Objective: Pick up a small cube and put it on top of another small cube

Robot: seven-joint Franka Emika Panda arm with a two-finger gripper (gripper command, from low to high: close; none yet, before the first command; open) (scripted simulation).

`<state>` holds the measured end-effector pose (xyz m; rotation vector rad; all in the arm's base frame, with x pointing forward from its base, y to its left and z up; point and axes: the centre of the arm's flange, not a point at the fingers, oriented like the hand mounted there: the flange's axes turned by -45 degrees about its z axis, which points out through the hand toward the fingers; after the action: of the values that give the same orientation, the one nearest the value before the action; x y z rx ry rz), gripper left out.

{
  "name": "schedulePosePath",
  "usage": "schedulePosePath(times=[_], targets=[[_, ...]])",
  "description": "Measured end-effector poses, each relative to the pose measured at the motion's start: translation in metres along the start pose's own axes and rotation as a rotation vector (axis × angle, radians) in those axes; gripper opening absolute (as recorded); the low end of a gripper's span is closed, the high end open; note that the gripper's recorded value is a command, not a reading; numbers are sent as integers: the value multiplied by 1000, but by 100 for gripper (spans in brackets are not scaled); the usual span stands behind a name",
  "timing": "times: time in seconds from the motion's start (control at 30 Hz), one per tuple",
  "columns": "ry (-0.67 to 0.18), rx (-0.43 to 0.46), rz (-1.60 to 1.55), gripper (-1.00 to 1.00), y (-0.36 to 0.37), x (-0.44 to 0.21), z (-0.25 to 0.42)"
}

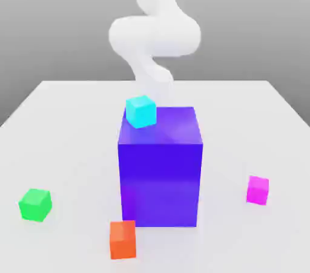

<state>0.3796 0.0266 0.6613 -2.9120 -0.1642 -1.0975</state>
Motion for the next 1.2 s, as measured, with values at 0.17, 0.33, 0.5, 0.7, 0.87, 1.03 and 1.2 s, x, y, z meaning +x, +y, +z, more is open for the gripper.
schedulePosePath(times=[0.17, 0.33, 0.5, 0.7, 0.87, 1.03, 1.2], targets=[[-162, 126, -228, 0, -66, -38, 116], [-309, 232, -463, 0, -138, -109, 203], [-448, 322, -710, 0, -199, -205, 263], [-603, 414, -1048, 0, -248, -343, 296], [-631, 417, -1077, 0, -245, -384, 332], [-632, 419, -1077, -100, -244, -403, 351], [-633, 418, -1078, -100, -244, -403, 351]])
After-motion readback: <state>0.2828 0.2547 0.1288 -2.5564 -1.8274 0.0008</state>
